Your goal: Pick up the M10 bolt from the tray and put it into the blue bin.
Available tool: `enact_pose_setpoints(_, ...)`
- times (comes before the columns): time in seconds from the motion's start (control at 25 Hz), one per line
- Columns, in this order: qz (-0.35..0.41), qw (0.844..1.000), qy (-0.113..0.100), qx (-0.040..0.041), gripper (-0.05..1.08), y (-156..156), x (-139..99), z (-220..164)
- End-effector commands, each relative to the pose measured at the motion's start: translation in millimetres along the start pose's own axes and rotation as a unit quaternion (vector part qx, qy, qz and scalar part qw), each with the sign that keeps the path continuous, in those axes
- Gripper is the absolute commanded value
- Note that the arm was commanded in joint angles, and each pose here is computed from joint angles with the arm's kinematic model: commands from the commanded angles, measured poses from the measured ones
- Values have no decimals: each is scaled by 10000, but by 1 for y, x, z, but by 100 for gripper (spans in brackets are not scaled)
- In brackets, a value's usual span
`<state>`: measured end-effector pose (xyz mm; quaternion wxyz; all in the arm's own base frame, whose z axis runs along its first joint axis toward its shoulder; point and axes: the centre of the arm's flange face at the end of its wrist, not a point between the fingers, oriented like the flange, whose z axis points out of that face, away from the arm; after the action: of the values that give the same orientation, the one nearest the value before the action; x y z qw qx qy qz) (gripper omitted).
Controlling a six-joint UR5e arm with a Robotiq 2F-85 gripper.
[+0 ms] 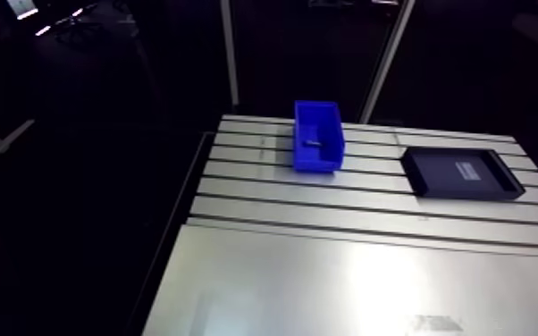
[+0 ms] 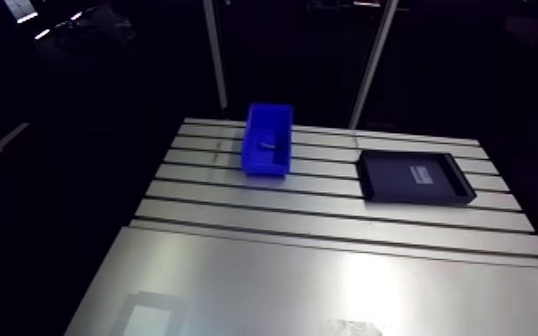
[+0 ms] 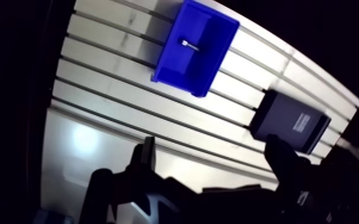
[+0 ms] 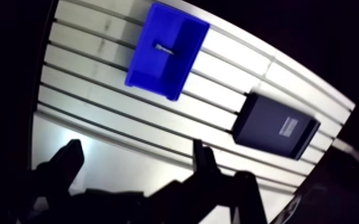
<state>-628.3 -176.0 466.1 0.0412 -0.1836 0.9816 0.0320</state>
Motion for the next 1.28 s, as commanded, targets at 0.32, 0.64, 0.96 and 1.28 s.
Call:
enact_pose_setpoints(0.32,1999,9792,336,-86,1,62,-38,-43)
enact_pose_setpoints(0.64,1970,9794,437,-124,1,58,-55,-58)
enact_pose_setpoints(0.96,2004,9784,486,-133,1,60,-62,-65)
enact_pose_setpoints(1.28,2003,9785,470,-130,1,60,-65,-65)
